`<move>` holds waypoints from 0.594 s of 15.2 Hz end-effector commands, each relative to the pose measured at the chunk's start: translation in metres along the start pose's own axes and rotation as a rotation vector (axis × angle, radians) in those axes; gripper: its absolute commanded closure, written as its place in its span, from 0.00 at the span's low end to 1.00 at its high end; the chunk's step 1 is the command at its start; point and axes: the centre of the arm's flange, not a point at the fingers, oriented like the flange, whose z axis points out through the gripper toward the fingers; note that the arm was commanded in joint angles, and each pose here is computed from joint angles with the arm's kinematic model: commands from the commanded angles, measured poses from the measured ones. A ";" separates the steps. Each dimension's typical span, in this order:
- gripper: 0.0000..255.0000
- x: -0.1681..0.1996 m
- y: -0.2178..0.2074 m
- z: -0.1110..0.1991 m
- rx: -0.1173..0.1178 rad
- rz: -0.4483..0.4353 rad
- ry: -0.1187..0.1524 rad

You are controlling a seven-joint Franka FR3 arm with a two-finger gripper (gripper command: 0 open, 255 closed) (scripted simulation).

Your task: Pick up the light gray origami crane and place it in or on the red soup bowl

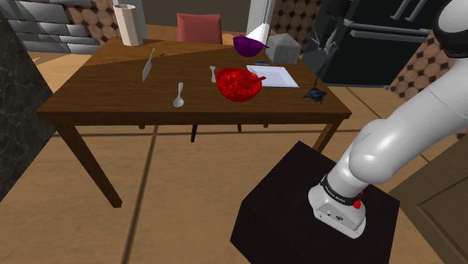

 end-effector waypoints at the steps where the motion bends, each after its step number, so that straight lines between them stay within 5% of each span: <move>1: 1.00 0.010 -0.009 -0.002 0.000 0.000 0.000; 9: 1.00 0.086 -0.081 0.013 0.000 0.000 0.000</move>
